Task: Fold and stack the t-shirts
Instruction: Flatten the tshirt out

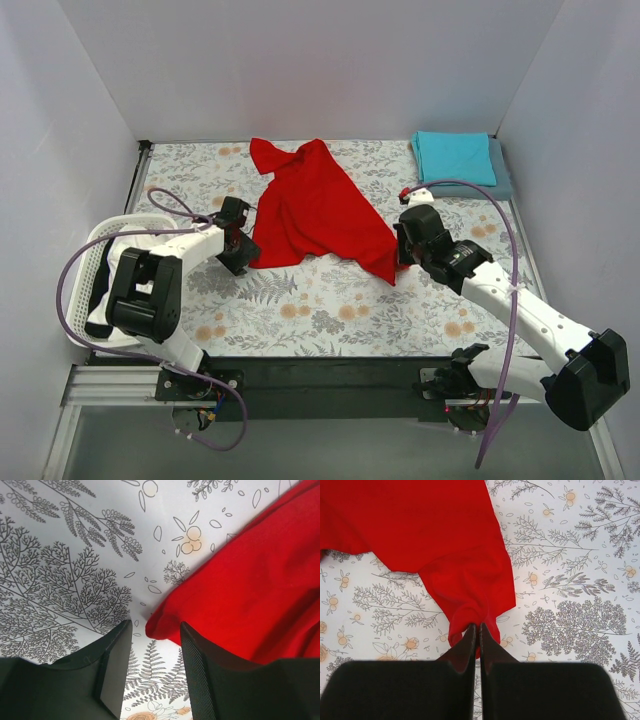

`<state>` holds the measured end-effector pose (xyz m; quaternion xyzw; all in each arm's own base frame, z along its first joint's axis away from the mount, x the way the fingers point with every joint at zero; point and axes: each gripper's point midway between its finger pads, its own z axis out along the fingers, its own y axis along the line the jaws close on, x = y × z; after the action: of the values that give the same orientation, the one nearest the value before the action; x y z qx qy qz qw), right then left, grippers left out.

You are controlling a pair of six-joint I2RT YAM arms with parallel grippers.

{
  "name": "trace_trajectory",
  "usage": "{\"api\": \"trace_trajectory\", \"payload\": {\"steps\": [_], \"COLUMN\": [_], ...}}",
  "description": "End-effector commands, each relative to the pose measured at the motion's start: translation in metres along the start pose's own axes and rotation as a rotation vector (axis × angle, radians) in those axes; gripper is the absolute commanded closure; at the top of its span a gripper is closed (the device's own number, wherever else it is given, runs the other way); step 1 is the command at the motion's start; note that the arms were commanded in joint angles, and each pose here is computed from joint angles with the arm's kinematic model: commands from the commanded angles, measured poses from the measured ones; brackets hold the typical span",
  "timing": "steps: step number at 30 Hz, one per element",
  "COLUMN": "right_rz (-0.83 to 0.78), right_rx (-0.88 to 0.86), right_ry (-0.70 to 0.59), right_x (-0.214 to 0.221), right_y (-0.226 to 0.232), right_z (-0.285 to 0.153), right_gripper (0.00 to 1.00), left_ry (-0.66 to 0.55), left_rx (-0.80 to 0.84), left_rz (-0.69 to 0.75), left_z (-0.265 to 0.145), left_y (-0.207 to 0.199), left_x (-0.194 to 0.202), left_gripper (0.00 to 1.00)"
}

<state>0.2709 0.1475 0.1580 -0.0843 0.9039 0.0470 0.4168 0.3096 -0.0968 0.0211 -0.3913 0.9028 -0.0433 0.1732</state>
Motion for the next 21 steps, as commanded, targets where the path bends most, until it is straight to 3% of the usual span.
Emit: {"api": "trace_trajectory", "payload": {"steps": [1,4,9,16,21], "right_rz": [0.025,0.031,0.036,0.014,-0.008], "right_rx": [-0.032,-0.034,-0.038,-0.23,-0.429], "right_ry": [-0.053,-0.052,-0.059,-0.042,0.005], "right_x": [-0.013,-0.014,-0.016,-0.009,0.018], "right_y": [0.003,0.002,0.0,0.029,0.061], "right_z": [0.0,0.001,-0.001,-0.015,-0.029], "right_gripper": [0.99,0.99,0.99,0.99,0.99], "left_ry": [-0.018,-0.011,-0.071,-0.29,-0.385], "left_rx": [0.025,0.014,0.034,0.13,0.142], "left_rz": [-0.024,-0.029,-0.026,-0.089,-0.143], "left_z": [0.0,0.005,-0.008,-0.095,-0.134], "left_y": [-0.014,-0.012,-0.022,-0.013,0.021], "left_x": [-0.006,-0.003,-0.025,-0.125,-0.175], "left_gripper": [0.59,0.63,1.0,1.0,1.0]}}
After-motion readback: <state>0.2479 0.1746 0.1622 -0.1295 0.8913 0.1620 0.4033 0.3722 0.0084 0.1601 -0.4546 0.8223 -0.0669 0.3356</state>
